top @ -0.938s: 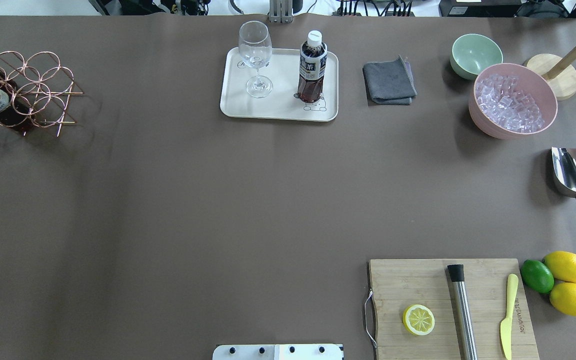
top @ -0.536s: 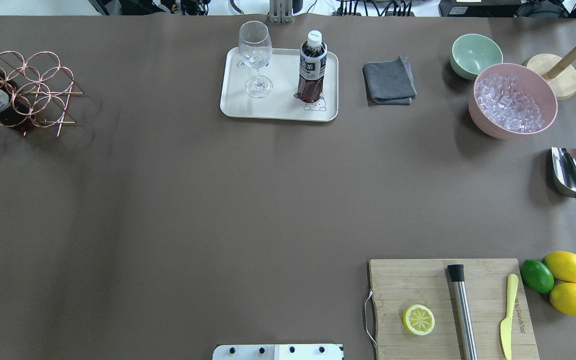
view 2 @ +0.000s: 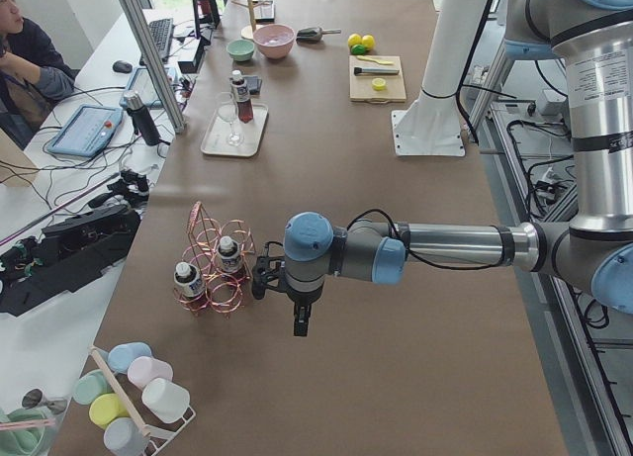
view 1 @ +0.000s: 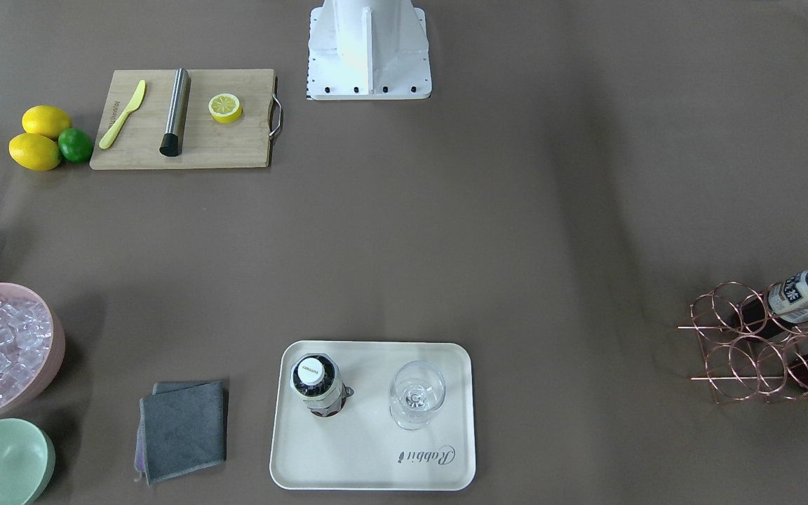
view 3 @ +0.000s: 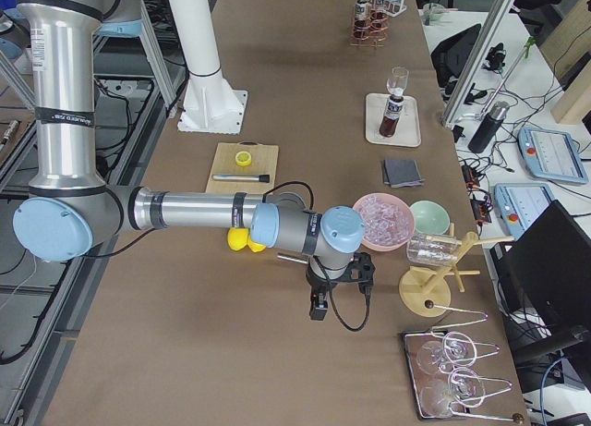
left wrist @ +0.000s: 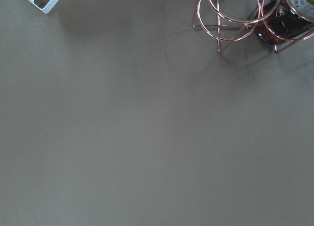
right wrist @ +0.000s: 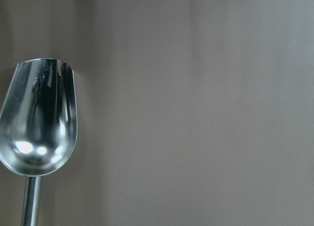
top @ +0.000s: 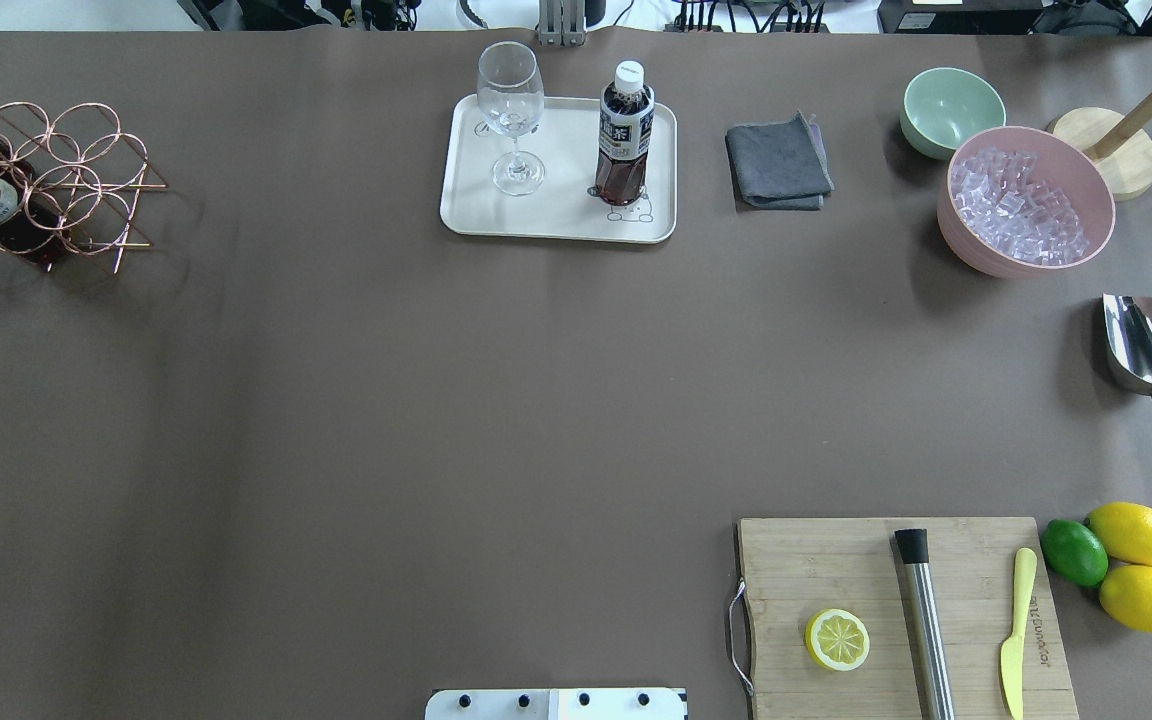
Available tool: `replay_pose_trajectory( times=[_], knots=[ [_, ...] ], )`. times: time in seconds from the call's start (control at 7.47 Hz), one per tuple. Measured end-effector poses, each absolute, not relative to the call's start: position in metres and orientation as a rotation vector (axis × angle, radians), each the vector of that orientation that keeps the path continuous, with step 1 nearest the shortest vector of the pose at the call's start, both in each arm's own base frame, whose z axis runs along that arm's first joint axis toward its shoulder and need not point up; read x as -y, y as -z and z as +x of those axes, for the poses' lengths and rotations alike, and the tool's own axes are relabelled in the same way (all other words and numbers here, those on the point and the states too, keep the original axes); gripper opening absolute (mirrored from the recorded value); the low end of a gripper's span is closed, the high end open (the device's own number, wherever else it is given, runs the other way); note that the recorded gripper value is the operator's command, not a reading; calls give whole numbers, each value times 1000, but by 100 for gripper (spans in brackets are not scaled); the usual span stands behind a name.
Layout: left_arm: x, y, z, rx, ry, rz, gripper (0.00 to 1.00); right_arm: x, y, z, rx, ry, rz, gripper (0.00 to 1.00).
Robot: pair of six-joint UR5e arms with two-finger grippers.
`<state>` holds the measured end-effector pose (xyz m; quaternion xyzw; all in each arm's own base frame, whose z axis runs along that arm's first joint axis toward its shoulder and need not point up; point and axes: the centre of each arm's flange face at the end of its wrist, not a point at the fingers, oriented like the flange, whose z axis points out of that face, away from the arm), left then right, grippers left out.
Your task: Take tea from basket to plate
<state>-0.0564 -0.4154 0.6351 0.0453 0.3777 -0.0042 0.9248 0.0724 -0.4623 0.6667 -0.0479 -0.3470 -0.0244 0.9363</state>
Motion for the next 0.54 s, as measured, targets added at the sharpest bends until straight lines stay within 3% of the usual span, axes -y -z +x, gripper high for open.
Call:
replay_pose_trajectory(
  times=[0.54],
  knots=[
    [417,-633,-57,-773,8,97,98,462,-668,72,710,49,-100,100]
  ],
)
